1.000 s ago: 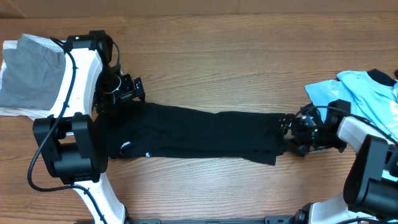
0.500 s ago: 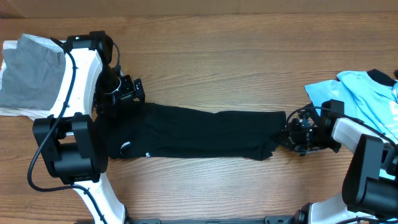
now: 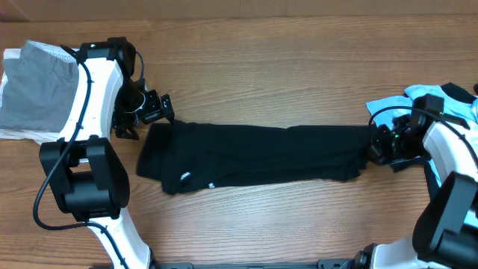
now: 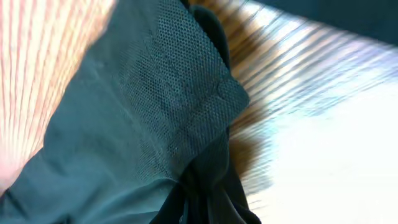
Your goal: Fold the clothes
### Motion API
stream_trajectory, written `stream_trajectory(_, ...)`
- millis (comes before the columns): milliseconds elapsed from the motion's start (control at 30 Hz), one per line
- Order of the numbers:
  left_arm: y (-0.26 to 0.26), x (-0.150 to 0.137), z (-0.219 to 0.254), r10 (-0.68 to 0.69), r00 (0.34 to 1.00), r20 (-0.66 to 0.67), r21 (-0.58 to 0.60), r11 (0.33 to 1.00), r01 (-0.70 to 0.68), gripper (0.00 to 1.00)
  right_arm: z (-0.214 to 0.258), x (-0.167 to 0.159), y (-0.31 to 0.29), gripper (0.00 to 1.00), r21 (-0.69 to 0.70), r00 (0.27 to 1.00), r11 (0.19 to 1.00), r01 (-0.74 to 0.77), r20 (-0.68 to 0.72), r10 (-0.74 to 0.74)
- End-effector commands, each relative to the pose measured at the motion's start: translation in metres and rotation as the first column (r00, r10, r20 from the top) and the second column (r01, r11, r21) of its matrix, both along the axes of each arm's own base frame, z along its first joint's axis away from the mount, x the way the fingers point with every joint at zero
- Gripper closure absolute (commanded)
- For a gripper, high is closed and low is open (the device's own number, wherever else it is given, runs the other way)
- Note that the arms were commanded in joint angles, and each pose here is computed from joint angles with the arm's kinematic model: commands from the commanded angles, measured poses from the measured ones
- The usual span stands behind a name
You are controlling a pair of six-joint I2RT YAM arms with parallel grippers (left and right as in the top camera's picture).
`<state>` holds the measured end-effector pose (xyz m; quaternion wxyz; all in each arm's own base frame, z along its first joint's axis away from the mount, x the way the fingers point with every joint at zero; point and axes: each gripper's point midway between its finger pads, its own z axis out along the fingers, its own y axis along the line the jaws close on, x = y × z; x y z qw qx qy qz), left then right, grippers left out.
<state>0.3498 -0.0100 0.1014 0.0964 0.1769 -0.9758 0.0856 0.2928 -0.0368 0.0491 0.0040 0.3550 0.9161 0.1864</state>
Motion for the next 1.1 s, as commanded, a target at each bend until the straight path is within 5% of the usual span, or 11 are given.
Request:
stream_trajectory(0, -0.005, 0.005, 0.006, -0.023, 0.999, 0.025, -0.012, 1.0, 0.024, 0.0, 0.022, 0.007, -0.01, 0.96, -0.13, 0.999, 0.992, 0.005, 0.043, 0.0)
stream_trajectory(100, -0.006, 0.005, 0.006, -0.024, 0.999, 0.026, -0.011, 1.0, 0.024, 0.0, 0.021, 0.007, -0.005, 0.94, -0.147, 0.999, 0.989, -0.021, 0.038, 0.027)
stream_trajectory(167, -0.006, 0.006, 0.006, -0.026, 0.999, 0.029, -0.011, 1.0, 0.026, 0.0, 0.018, 0.008, -0.004, 0.84, -0.153, 0.999, 0.988, -0.026, 0.036, 0.032)
stream_trajectory(233, -0.006, 0.006, 0.006, -0.026, 0.999, 0.029, -0.011, 1.0, 0.026, 0.0, 0.014, 0.006, -0.004, 0.96, -0.148, 1.0, 0.989, -0.008, 0.027, 0.012)
stream_trajectory(400, -0.006, 0.005, 0.006, -0.027, 0.999, 0.026, -0.009, 1.0, 0.028, 0.0, 0.008, 0.002, -0.002, 0.96, -0.144, 1.0, 0.99, 0.002, 0.013, 0.0)
stream_trajectory(500, -0.006, 0.005, 0.006, -0.028, 0.999, 0.025, -0.009, 1.0, 0.029, 0.0, 0.007, 0.001, -0.003, 0.34, -0.149, 1.0, 0.989, 0.003, 0.01, -0.001)
stream_trajectory(567, -0.006, 0.005, 0.006, -0.028, 0.999, 0.025, -0.009, 1.0, 0.029, 0.0, 0.005, -0.001, -0.007, 0.16, -0.168, 1.0, 0.986, 0.005, 0.0, -0.005)
stream_trajectory(800, -0.006, 0.0, 0.007, -0.057, 0.998, 0.013, -0.015, 0.998, 0.057, 0.0, 0.003, -0.007, -0.039, 0.02, -0.218, 0.988, 0.965, 0.144, -0.017, -0.151)
stream_trajectory(1067, -0.007, 0.0, 0.007, -0.06, 0.998, 0.015, -0.015, 0.998, 0.061, 0.0, 0.006, 0.004, -0.055, 0.0, -0.134, 0.993, 0.987, 0.091, 0.093, -0.079)
